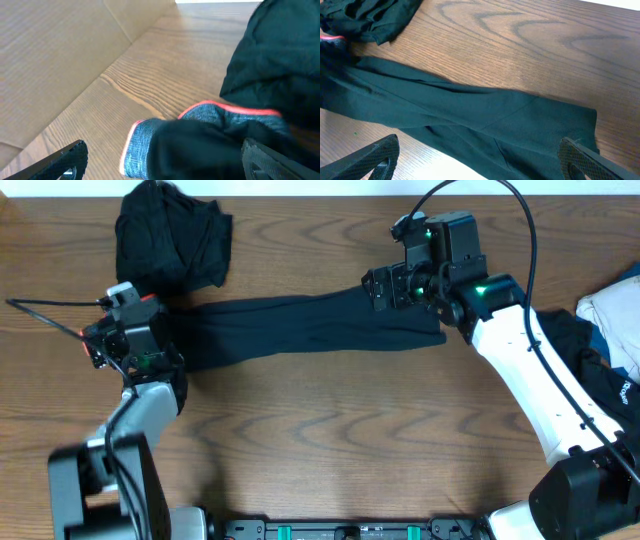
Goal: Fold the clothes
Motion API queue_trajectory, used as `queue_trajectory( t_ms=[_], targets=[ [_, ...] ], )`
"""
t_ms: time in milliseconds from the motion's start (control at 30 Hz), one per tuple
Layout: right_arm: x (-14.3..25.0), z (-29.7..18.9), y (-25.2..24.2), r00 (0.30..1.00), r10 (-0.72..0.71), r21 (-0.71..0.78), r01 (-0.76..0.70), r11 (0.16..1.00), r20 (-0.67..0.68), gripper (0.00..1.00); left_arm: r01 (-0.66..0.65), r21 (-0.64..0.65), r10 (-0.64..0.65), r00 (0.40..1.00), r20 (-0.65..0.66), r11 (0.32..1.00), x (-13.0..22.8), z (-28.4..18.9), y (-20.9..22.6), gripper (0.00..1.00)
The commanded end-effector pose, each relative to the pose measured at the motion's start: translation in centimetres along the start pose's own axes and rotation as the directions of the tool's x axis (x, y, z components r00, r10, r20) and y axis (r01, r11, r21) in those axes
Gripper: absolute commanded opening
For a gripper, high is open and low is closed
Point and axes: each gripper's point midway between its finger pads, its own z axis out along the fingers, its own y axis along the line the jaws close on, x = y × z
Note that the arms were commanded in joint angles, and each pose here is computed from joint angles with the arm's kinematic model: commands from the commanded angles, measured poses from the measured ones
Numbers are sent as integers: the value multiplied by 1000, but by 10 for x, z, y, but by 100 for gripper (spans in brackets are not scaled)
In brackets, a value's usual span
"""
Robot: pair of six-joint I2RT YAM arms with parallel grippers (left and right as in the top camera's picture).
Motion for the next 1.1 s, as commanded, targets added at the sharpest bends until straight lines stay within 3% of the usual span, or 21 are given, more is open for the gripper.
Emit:
queue_trajectory(
  t_ms=[0,200,400,533,667,867,1067],
  targets=[
    [-8,-10,-1,999,23,19,-23,1000,26,99,98,-33,-97,995,24,995,-14,-8,11,98],
    [-3,-10,-15,998,68,91,-69,993,15,99,89,-44,-89,996,1,995,-9,-6,16,98],
    [15,-12,-23,994,90,123,-83,989,-55,99,155,-5,-154,980,-126,988,21,-21,2,98],
    [28,-18,-50,984,158,182,-140,973,-89,99,191,229,-145,969,-202,954,23,-44,-34,98],
    [45,-24,-83,945,311,248,-279,928,-101,99,237,449,-145,962,-230,862,8,-76,-58,98],
    [64,-23,-107,911,386,286,-335,898,-144,99,257,571,-117,956,-269,780,6,-109,-65,98],
    [85,-1,-116,924,274,180,-232,956,-265,99,286,670,-49,936,-349,685,22,-133,-81,98]
  ],
)
